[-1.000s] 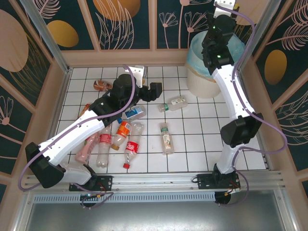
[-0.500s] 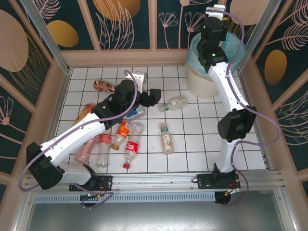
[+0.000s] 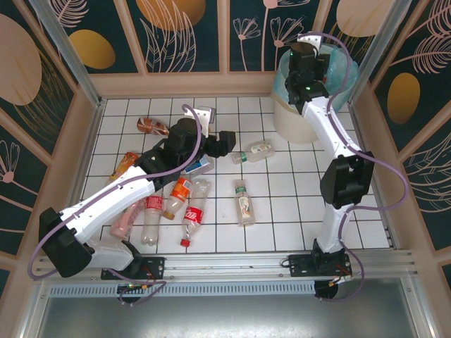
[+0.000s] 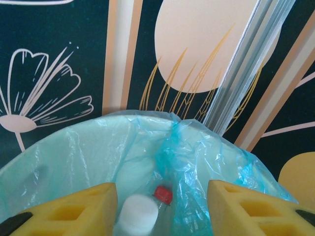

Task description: Put the plastic bottles in the bin

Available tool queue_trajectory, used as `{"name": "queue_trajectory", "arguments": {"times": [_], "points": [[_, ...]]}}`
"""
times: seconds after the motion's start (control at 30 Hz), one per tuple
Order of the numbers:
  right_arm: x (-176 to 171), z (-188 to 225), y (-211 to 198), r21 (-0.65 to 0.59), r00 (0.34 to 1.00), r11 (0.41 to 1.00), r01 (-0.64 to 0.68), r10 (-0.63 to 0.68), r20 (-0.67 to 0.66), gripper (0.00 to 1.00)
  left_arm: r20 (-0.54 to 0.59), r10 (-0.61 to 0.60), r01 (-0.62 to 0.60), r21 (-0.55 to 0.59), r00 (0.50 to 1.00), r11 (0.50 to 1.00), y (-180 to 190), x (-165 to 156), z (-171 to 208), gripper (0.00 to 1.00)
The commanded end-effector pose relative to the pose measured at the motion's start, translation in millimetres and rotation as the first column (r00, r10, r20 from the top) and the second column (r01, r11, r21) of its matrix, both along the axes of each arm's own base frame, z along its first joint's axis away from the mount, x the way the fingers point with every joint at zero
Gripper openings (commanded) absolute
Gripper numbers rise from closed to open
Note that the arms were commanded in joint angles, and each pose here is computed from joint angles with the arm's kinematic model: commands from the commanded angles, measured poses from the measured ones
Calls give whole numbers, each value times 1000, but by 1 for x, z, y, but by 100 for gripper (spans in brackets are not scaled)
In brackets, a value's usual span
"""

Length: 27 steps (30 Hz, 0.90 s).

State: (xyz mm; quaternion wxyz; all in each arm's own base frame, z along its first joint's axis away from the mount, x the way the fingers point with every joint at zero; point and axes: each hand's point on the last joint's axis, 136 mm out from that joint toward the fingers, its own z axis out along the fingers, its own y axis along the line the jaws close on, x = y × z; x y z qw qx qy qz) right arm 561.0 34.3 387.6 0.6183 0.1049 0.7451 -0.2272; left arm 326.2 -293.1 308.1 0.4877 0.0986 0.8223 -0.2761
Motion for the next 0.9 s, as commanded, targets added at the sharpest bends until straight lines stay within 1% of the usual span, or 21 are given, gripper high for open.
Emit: {"name": "queue_trajectory", "arguments": {"times": [0.0, 0.2, 0.33, 0.43, 0.57, 0.63, 0.7, 0.77, 0.83, 0.87], "points": [[-20, 53, -4, 66, 992, 998, -14, 5, 123, 50, 35, 13, -12, -30, 999, 999, 0, 2, 12, 84], [-28, 69, 0, 98, 987, 994, -55, 39, 153, 46, 37, 18, -18, -15, 999, 1000, 0, 4, 9, 85], [-37, 80, 13, 103, 984, 990, -94, 76, 163, 46, 40, 28, -28, -2, 999, 1000, 2, 6, 7, 85], [-48, 87, 35, 118, 976, 980, -161, 140, 169, 46, 42, 37, -38, 11, 998, 999, 5, 6, 7, 85], [-70, 85, 92, 137, 943, 938, -318, 300, 142, 46, 29, 54, -55, 38, 998, 998, 12, 3, 6, 85], [-85, 72, 129, 151, 904, 892, -425, 414, 105, 47, 14, 77, -77, 54, 997, 996, 21, 0, 2, 85], [-103, 51, 166, 174, 838, 822, -543, 542, 57, 48, -10, 105, -104, 73, 994, 992, 33, -7, -7, 85], [-131, 26, 210, 184, 718, 702, -687, 696, 23, 48, -40, 143, -139, 91, 989, 986, 48, -15, -18, 86], [-159, -3, 239, 178, 603, 593, -785, 798, 1, 48, -80, 185, -176, 110, 979, 978, 64, -25, -32, 86], [-173, -20, 248, 170, 554, 547, -819, 832, -9, 48, -100, 206, -193, 121, 973, 974, 73, -31, -40, 86]]}}
